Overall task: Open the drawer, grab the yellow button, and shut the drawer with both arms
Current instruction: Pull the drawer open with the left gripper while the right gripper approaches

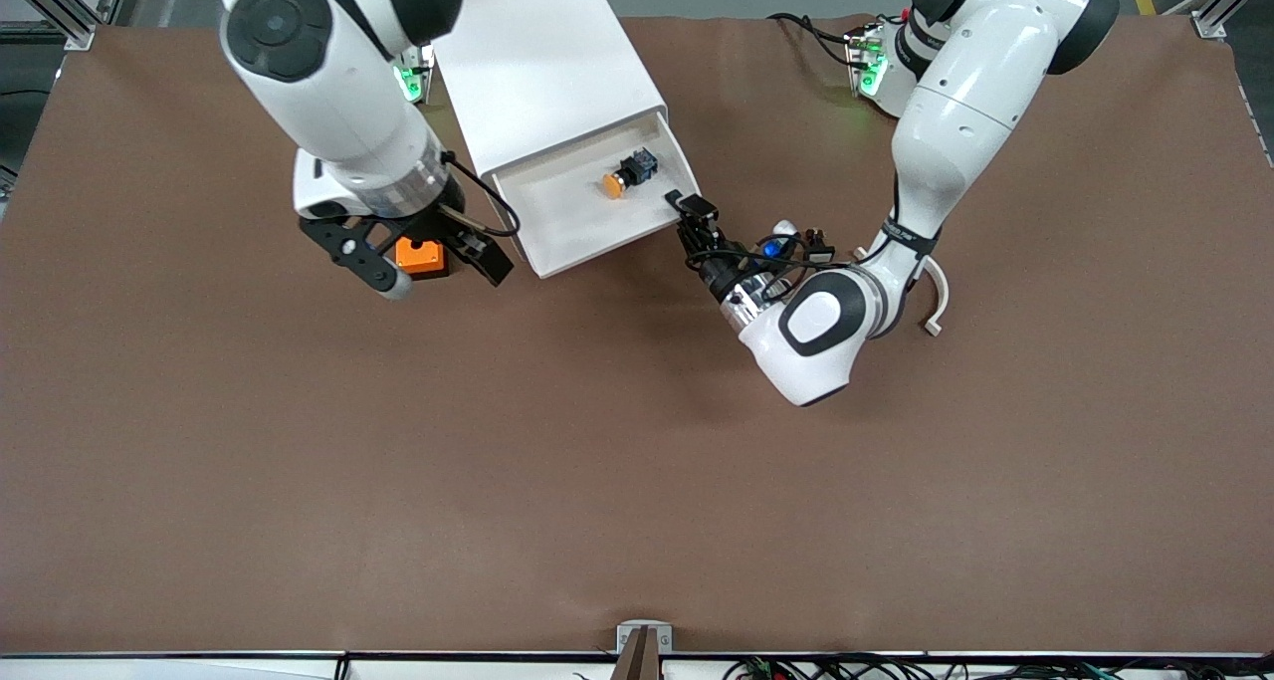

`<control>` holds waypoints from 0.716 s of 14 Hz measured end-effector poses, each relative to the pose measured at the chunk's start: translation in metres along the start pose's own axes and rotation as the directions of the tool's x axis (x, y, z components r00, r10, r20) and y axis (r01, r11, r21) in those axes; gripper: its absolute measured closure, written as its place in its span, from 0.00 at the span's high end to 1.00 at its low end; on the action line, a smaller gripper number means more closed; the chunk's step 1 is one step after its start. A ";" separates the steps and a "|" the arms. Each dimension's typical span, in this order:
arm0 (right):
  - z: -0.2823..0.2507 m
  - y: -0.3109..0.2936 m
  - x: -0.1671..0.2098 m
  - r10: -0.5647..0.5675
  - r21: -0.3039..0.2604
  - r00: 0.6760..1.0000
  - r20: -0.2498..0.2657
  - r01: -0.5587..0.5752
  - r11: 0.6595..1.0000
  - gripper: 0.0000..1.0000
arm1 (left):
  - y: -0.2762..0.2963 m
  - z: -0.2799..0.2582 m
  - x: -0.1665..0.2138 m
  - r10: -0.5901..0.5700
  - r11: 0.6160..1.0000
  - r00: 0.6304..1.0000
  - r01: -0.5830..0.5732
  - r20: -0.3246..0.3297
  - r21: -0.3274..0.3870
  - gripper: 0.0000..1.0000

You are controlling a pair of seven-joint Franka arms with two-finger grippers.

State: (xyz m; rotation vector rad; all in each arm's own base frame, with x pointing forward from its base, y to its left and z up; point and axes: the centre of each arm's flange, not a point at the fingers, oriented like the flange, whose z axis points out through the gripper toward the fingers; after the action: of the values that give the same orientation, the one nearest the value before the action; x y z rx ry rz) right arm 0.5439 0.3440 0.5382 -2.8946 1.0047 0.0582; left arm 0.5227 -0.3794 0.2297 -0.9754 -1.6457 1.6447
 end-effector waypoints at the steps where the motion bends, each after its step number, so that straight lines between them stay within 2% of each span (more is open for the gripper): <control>1: 0.012 -0.010 -0.011 0.004 0.003 1.000 -0.002 -0.004 1.000 1.00 | 0.000 -0.003 0.001 0.000 1.000 1.000 0.000 0.005 -0.001 0.07; 5: 0.082 -0.032 -0.056 0.025 0.019 1.000 -0.009 -0.025 1.000 1.00 | -0.001 -0.004 0.000 0.004 1.000 1.000 -0.004 0.009 -0.005 0.09; 7: 0.102 -0.031 -0.071 0.028 -0.008 1.000 -0.004 -0.028 1.000 1.00 | -0.001 -0.010 -0.001 0.026 0.999 0.999 -0.026 0.021 -0.021 0.24; 10: 0.111 -0.032 -0.094 0.056 -0.027 0.998 0.000 -0.056 0.998 1.00 | -0.002 -0.013 -0.001 0.041 0.999 0.999 -0.040 0.026 -0.028 0.57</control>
State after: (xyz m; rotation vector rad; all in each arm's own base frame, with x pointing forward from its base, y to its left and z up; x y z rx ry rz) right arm 0.4889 0.4361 0.4348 -2.8902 1.0930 0.0759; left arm 0.5342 -0.3728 0.2323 -1.0109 -1.6804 1.6719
